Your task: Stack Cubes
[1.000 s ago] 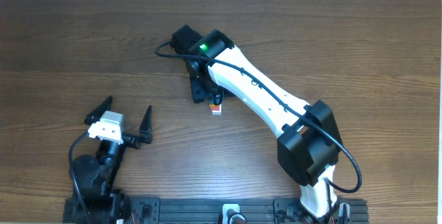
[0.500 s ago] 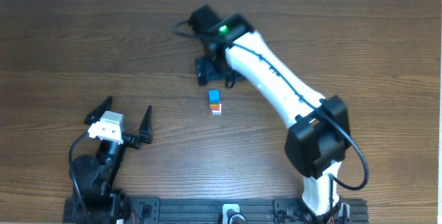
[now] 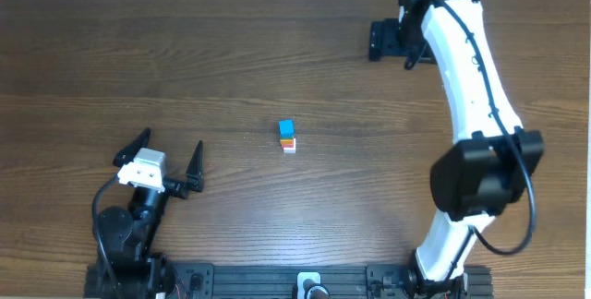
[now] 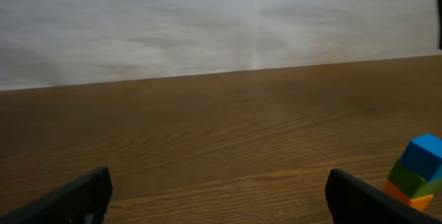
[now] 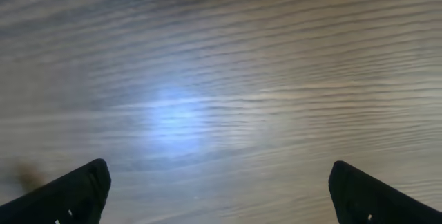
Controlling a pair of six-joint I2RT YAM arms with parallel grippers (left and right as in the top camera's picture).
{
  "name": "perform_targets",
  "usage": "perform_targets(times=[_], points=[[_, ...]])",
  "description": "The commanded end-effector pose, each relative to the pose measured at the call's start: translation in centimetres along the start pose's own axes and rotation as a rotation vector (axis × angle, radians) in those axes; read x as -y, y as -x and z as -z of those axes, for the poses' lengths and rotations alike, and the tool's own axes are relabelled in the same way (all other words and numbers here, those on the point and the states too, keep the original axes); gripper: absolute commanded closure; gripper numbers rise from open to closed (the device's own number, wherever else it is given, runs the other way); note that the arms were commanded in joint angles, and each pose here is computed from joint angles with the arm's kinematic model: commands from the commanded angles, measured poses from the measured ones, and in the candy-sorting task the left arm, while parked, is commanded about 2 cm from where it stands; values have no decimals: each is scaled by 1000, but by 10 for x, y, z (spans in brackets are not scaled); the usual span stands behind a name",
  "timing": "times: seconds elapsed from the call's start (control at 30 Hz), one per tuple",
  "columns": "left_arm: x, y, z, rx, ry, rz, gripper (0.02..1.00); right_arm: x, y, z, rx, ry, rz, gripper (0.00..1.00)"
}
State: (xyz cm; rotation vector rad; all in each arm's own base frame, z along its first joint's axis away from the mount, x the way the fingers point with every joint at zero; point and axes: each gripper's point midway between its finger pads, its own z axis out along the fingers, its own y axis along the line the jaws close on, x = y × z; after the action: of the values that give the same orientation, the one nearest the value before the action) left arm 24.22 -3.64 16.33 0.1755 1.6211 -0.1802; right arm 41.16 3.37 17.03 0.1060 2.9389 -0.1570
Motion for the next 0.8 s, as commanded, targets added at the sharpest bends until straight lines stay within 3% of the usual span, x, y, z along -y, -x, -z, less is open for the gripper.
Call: perform_targets(times=[0.03,0.2,0.47,0.8], points=[[-3,-1,0,5,14,-18,18,18,-18,62,163,-16,74,9],[-3,-1,0,5,14,-18,20,40,-61,95,274,0,38,7],[-3,-1,0,5,14,-18,18,47,-136,118,509,111,28,7],[-3,-1,0,5,14,-18,18,50,-163,150,1016,202,-19,9]])
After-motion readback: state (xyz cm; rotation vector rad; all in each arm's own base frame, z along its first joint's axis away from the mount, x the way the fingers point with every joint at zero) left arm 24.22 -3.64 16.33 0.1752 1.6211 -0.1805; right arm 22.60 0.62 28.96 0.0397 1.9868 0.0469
